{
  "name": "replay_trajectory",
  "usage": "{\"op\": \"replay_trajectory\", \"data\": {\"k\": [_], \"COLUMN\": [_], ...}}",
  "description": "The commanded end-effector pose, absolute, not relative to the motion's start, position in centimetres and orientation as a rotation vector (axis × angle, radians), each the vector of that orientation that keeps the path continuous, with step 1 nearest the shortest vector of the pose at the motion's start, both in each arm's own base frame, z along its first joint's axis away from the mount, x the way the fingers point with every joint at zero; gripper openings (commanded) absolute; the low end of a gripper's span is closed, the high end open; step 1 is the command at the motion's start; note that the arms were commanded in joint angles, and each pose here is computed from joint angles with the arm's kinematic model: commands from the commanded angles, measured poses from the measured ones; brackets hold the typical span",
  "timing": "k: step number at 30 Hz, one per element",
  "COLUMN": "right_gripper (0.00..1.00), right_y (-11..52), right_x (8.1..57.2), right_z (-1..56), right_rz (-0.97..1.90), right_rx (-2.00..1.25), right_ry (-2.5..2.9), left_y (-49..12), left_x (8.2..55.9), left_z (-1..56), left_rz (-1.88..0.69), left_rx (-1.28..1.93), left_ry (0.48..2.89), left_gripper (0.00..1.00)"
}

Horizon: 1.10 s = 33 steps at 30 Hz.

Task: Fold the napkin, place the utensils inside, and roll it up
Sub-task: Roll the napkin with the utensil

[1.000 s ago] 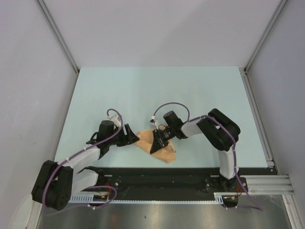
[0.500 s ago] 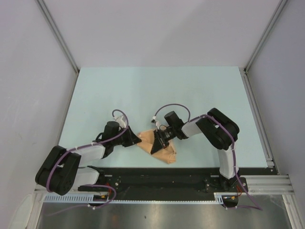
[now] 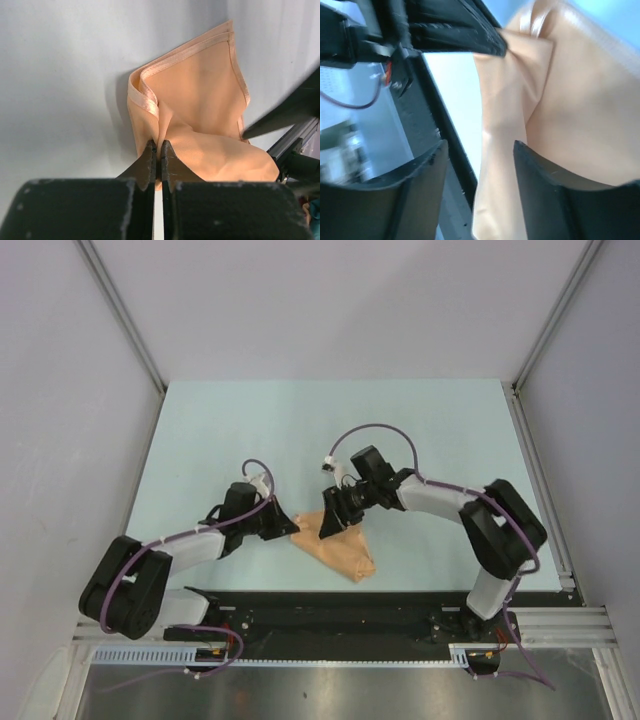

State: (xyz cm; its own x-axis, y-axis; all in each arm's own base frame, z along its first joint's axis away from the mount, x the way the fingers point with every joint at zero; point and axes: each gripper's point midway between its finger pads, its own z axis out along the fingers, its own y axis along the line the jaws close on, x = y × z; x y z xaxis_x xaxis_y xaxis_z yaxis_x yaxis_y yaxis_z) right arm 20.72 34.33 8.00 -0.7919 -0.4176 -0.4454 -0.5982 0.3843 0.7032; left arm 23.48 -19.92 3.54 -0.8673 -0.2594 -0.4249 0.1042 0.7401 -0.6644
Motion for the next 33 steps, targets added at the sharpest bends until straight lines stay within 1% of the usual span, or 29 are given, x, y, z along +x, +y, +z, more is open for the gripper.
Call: {"op": "replay_trajectory", "data": {"k": [1,2,3,7,8,9,11,19,28,31,33], "right_gripper": [0.63,0.63,0.64,0.67,0.67,0.67,0.67,0.66,0.65,0.65,0.66], "right_y": [33.5,33.9,34.1,35.0,34.7,35.0,35.1,35.8,37.1,37.1,36.6], "right_x": [21.4,21.5,20.9,20.1,20.8,20.1,20.3,18.9,17.7,17.3,17.6], "right_z": [9.9,10.6,9.8,9.3,9.2,8.6,8.4,5.6,7.0,6.5,4.9], "right_rz": [0.944,0.896,0.779,0.556,0.469,0.439,0.384,0.394,0.458,0.468,0.424], "right_rx": [-1.039,-1.050,-1.092,-1.150,-1.147,-1.190,-1.192,-1.307,-1.307,-1.323,-1.331], "right_ry": [2.334,2.280,2.253,2.124,2.093,2.072,2.040,2.040,1.971,1.988,2.036], "left_y": [-20.3,-20.3,-20.3,-20.7,-20.8,-20.9,-20.9,-21.0,-21.0,-21.1,-21.2], "left_x": [23.9,23.9,24.0,24.2,24.2,24.3,24.3,24.5,24.6,24.7,24.7], "left_z": [3.7,3.6,3.3,3.2,3.2,3.2,3.1,3.0,2.7,2.7,2.8], "left_rz": [-0.943,-0.942,-0.940,-0.951,-0.958,-0.959,-0.959,-0.955,-0.946,-0.950,-0.951], "left_rx": [-0.058,-0.056,-0.053,-0.032,-0.029,-0.029,-0.019,-0.013,0.002,0.006,0.006], "left_ry": [2.483,2.489,2.501,2.521,2.525,2.528,2.533,2.546,2.561,2.561,2.560], "left_gripper": [0.00,0.00,0.00,0.00,0.00,0.00,0.00,0.00,0.00,0.00,0.00]}}
